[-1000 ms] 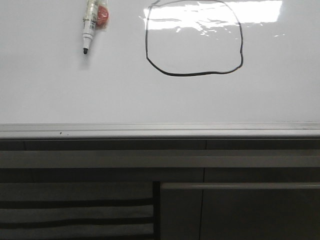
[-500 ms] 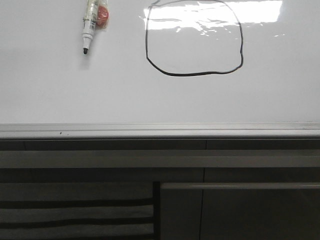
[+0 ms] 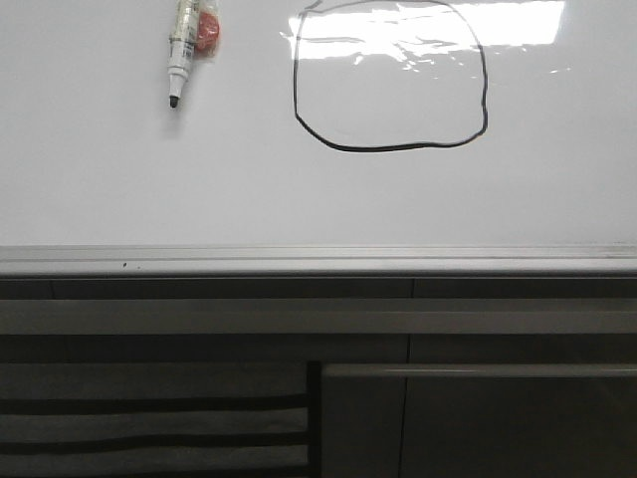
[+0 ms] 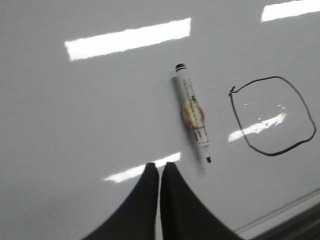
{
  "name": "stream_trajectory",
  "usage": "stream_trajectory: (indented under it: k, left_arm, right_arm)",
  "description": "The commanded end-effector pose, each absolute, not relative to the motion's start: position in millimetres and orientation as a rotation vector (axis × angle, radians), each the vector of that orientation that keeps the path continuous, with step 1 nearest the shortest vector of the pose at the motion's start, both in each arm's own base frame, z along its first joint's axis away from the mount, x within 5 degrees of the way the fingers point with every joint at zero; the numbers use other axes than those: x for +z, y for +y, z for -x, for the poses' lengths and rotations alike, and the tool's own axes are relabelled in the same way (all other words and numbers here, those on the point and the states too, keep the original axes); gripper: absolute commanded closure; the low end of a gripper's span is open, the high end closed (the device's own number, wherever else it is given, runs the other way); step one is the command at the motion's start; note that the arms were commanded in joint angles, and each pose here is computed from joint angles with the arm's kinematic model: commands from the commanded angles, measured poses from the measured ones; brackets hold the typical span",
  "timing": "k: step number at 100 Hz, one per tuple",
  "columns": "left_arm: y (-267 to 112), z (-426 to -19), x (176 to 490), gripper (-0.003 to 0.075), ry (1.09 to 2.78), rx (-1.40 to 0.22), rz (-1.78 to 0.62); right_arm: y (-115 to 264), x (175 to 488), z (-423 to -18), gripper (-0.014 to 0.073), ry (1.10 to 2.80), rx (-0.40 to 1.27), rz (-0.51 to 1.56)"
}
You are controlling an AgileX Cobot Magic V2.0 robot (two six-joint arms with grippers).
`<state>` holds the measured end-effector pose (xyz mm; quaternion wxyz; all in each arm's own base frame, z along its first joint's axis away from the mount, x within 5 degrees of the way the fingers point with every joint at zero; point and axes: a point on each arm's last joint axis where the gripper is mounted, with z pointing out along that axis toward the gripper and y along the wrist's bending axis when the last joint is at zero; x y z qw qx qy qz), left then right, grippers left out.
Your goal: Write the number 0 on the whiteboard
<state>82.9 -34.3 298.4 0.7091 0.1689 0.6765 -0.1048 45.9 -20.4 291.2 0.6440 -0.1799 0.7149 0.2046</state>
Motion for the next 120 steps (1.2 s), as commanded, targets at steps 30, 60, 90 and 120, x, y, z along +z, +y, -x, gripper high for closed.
stream_trajectory:
  k: [30,60,90,120]
  left_arm:
    - [-11.9,-59.2,298.5,0.0740,1.394,-0.139,-0.174]
    - [-16.6,-60.9,289.5,0.0740,1.350,-0.190,-0.186]
    - [-12.6,-67.9,249.7,0.0740,1.375,-0.197,-0.080]
    - [-2.6,-69.6,195.2,0.0740,1.637,-0.191,0.142]
  right_arm:
    - [-22.6,302.3,-44.2,0.0635,1.544,0.469,0.415]
    - [-22.6,302.3,-44.2,0.0635,1.544,0.469,0.415]
    - [-22.6,302.3,-44.2,0.0635,1.544,0.469,0.415]
    - [-22.6,302.3,-44.2,0.0635,1.544,0.469,0.415]
